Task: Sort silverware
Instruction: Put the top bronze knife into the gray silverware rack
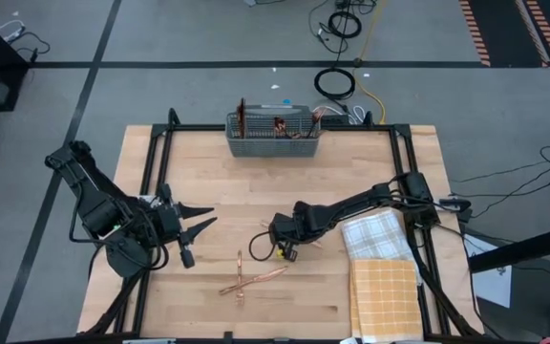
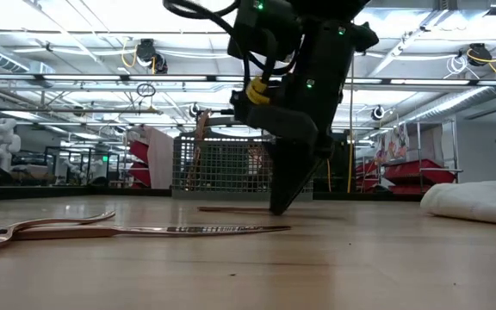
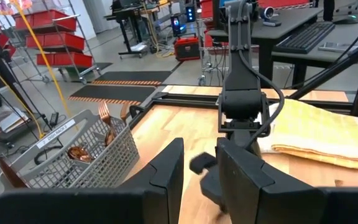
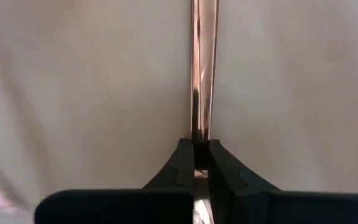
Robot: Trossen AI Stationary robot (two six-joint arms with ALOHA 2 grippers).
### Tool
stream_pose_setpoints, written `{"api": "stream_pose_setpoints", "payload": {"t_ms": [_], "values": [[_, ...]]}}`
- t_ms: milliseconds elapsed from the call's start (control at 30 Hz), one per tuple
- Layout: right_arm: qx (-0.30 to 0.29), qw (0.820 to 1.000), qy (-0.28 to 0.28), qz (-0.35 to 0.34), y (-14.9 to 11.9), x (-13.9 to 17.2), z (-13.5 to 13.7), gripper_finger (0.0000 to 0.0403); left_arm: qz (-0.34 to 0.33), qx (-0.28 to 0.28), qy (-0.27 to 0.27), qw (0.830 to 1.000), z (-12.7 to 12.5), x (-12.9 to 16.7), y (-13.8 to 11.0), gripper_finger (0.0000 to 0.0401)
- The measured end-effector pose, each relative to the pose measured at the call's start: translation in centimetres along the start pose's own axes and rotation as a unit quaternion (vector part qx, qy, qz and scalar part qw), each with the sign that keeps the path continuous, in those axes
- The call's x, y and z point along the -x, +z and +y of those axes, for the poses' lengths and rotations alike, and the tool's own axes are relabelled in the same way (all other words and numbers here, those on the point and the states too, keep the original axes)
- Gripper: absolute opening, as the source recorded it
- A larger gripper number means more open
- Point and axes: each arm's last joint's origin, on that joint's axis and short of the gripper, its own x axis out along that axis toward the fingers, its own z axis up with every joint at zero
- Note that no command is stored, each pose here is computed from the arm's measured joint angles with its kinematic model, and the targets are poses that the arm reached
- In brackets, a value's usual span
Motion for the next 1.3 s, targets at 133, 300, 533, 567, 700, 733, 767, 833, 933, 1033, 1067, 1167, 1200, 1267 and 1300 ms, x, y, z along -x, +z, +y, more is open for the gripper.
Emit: {"api": "stream_pose_setpoints", "payload": {"t_ms": [133,300,533,567,700,733,767,833,933,1033,1067,1167,1200,1267,1300], "values": [[-0.006,1.0,-0.013,-0.013,0.3,1.2,-0.4,0.0,0.0,0.0,0.0,1.0,0.0,0.0,0.0,0.0102],[0.0,0.999,-0.018,-0.032,0.7,2.9,-1.0,0.0,0.0,0.0,0.0,1.0,0.0,0.0,0.0,0.0102],[0.003,0.995,-0.063,-0.078,2.3,6.4,-4.1,0.0,0.0,0.0,0.0,1.0,0.0,0.0,0.0,0.0102],[0.005,0.994,-0.068,-0.084,2.6,6.8,-4.8,0.0,0.0,0.0,0.0,1.0,0.0,0.0,0.0,0.0102],[0.004,0.99,-0.09,-0.106,3.8,8.7,-8.0,0.0,0.0,0.001,0.0,1.0,0.0,0.0,0.0,0.0102],[0.006,0.99,-0.096,-0.107,4.0,9.0,-8.8,0.0,0.0,0.001,0.0,1.0,0.0,0.0,0.0,0.0102],[0.006,0.989,-0.101,-0.109,4.2,9.4,-9.6,0.0,0.0,0.001,0.0,1.0,0.0,0.0,0.0,0.0102],[0.023,0.986,-0.126,-0.104,4.7,10.3,-10.9,0.0001,0.0,0.007,0.0,1.0,0.0,0.0,0.0,0.0102],[0.061,0.978,-0.173,-0.103,6.2,12.4,-12.6,0.0003,0.0,0.013,0.0,1.0,0.0,0.0,0.0,0.0102],[0.085,0.968,-0.199,-0.123,8.1,14.4,-14.2,0.0003,0.0,0.014,0.0,1.0,0.0,0.0,0.0,0.0102],[0.09,0.965,-0.21,-0.129,8.6,15.0,-14.7,0.0003,0.0,0.015,0.0,1.0,0.0,0.0,0.0,0.0102],[0.086,0.96,-0.22,-0.151,9.9,17.2,-15.8,0.0002,0.0,0.026,0.001,1.0,0.0,0.0,0.0,0.0102],[0.086,0.961,-0.213,-0.15,10.0,17.6,-15.9,0.0002,0.0,0.027,0.001,1.0,0.0,0.0,0.0,0.0102],[0.092,0.972,-0.172,-0.131,9.7,18.1,-15.7,0.0002,-0.001,0.037,0.002,0.999,0.0,0.0,0.0,0.0102],[0.098,0.978,-0.15,-0.105,9.1,18.0,-15.6,0.0001,-0.001,0.039,0.002,0.999,0.0,0.0,0.0,0.0102]]}}
